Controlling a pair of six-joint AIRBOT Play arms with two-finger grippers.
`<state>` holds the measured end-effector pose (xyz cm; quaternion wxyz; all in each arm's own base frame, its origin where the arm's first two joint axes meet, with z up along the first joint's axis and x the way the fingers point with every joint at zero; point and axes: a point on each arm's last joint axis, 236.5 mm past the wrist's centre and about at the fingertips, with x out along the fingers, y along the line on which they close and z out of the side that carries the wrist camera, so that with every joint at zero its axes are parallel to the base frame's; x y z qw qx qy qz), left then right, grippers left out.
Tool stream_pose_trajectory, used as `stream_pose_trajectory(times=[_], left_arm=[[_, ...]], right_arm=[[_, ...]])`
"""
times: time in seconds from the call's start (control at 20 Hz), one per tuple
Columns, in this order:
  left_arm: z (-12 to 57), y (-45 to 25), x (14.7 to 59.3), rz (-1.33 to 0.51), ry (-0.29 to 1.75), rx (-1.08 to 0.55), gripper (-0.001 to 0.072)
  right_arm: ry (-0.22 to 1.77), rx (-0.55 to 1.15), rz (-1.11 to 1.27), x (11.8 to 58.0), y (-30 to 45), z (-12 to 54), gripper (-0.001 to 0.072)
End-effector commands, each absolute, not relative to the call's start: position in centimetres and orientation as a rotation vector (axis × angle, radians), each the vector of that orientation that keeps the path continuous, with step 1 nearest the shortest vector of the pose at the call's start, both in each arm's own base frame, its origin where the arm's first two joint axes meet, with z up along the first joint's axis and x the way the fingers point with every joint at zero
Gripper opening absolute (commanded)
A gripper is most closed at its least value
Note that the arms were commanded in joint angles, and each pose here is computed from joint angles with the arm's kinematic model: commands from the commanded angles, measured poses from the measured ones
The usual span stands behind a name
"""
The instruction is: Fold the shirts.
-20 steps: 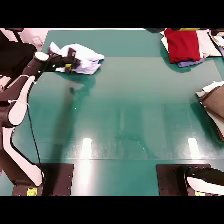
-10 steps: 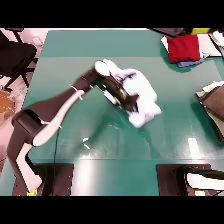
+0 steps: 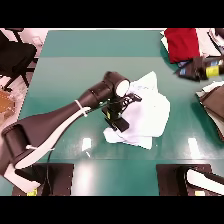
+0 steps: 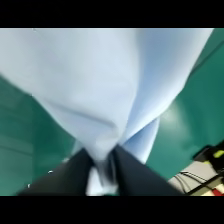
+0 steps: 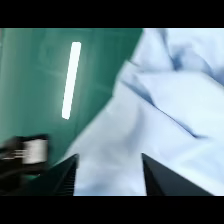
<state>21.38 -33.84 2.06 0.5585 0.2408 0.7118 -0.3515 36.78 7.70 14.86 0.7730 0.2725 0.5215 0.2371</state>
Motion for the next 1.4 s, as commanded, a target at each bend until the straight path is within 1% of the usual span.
stream_pose_trajectory(times=[0.0, 0.1, 0.15, 0.25, 0.4, 0.55, 0.65, 0.8, 1.0, 1.1, 1.15, 1.2, 1.3, 1.35], left_arm=[[5.3, -33.5, 21.6, -0.831, 1.604, 0.497, 0.0662], [7.7, -34.9, 19.5, -0.943, 1.611, 0.406, 0.0665], [8.8, -35.0, 19.7, -0.948, 1.563, 0.394, 0.0664], [10.5, -33.9, 22.4, -0.864, 1.417, 0.416, 0.0665], [12.8, -31.2, 27.1, -0.680, 1.229, 0.449, 0.0666], [13.7, -29.3, 29.1, -0.606, 1.208, 0.382, 0.0666], [14.0, -27.8, 31.0, -0.558, 1.199, 0.335, 0.0666], [14.5, -25.6, 34.4, -0.487, 1.160, 0.244, 0.0666], [14.9, -23.9, 36.7, -0.452, 1.146, 0.127, 0.0666], [15.1, -23.7, 38.0, -0.447, 1.113, 0.082, 0.0666], [15.1, -23.9, 39.1, -0.442, 1.076, 0.056, 0.0666], [14.5, -24.5, 40.2, -0.442, 1.038, 0.031, 0.0665], [11.1, -26.8, 41.1, -0.487, 1.056, -0.035, 0.0665], [8.8, -28.2, 41.0, -0.525, 1.094, -0.066, 0.0665]], right_arm=[[1.191, 0.709, 0.301, 33.8, 3.9, 6.5, 0.0511], [1.218, 0.780, 0.229, 31.8, 2.3, 2.8, 0.0558], [1.231, 0.819, 0.194, 31.0, 1.5, 1.4, 0.0576], [1.234, 0.904, 0.144, 30.3, -0.1, -1.0, 0.0577], [1.179, 1.068, 0.194, 32.0, -0.4, -2.5, 0.0577], [1.153, 1.151, 0.220, 34.4, -0.5, -3.8, 0.0577], [1.201, 1.147, 0.258, 35.5, 0.8, -5.0, 0.0577], [1.264, 1.094, 0.310, 37.5, 3.3, -6.6, 0.0576], [1.273, 1.038, 0.325, 41.0, 5.1, -7.3, 0.0575], [1.272, 1.008, 0.360, 42.4, 6.3, -6.6, 0.0563], [1.261, 0.985, 0.383, 43.1, 7.0, -5.8, 0.0457], [1.243, 0.959, 0.406, 43.6, 7.4, -4.8, 0.0264], [1.183, 0.899, 0.436, 44.6, 7.8, -2.0, 0.0054], [1.151, 0.874, 0.443, 44.9, 7.6, -0.5, 0.0021]])
